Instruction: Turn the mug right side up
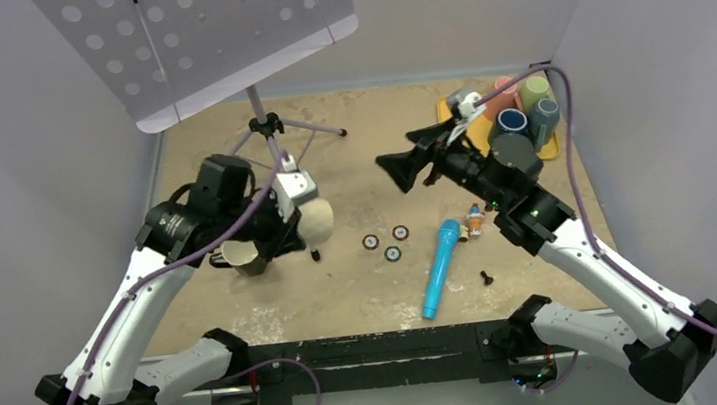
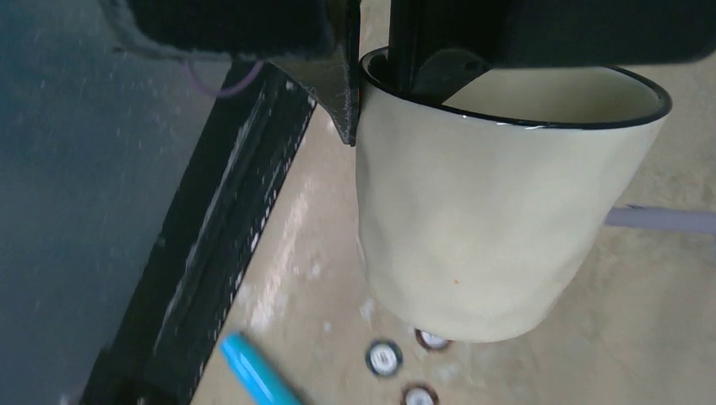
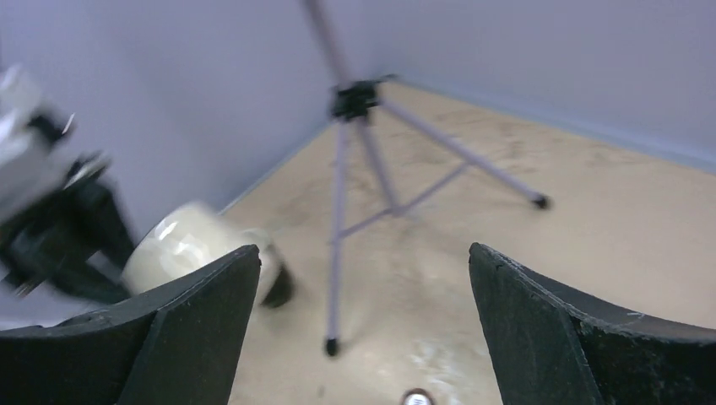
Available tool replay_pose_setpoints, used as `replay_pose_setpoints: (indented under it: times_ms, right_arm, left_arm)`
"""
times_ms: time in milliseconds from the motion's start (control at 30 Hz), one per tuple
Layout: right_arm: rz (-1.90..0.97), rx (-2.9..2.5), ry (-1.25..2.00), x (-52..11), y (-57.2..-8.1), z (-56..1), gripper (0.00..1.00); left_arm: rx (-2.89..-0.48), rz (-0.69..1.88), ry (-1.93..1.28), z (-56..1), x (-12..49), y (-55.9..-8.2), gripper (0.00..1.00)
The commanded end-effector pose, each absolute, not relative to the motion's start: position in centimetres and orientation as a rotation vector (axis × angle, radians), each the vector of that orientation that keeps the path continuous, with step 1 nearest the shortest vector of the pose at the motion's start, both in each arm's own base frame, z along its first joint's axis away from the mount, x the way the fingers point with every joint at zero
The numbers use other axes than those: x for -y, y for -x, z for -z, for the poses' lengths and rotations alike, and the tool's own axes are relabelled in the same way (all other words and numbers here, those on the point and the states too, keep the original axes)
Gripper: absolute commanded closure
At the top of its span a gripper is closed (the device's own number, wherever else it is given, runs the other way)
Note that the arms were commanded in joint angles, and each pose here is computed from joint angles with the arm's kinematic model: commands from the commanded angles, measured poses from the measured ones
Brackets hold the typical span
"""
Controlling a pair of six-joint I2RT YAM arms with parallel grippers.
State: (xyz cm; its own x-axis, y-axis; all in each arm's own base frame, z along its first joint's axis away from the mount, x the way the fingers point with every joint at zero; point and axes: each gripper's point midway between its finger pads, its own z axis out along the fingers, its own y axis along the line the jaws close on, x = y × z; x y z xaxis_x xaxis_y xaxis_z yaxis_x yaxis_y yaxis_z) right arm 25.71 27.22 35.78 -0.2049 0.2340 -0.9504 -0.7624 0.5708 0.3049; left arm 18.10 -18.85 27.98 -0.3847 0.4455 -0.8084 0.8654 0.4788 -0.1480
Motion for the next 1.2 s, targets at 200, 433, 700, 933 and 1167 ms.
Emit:
replay_pose_setpoints:
  times_ms: [200, 433, 700, 933, 1167]
  right_arm:
    - [-0.330, -1.778, 0.115, -13.2, -33.4, -29.3, 0.02]
    - [-0.092, -1.836, -0.061, -5.0, -37.3, -26.5, 0.02]
    - [0.090, -1.836, -0.253, 5.0, -41.8, -24.7, 0.02]
    - [0.021, -1.943, -0.303, 9.5, -46.2, -21.8, 0.06]
    - [0.039, -2.067, -0.311, 11.6, -49.6, -17.5, 0.14]
  left_arm:
    - [-2.175, 0.121, -2.019, -14.6, 10.9, -13.3, 1.00]
    - [-2.220, -0.053, -2.145, -10.5, 11.2, -15.1, 1.00]
    - [-2.220, -0.071, -2.199, -7.8, 11.1, -15.3, 0.95]
    - [-2.156, 0.085, -2.167, -9.0, 12.2, -14.1, 0.44]
    - [-2.041, 0.283, -1.982, -14.8, 14.7, -13.2, 0.35]
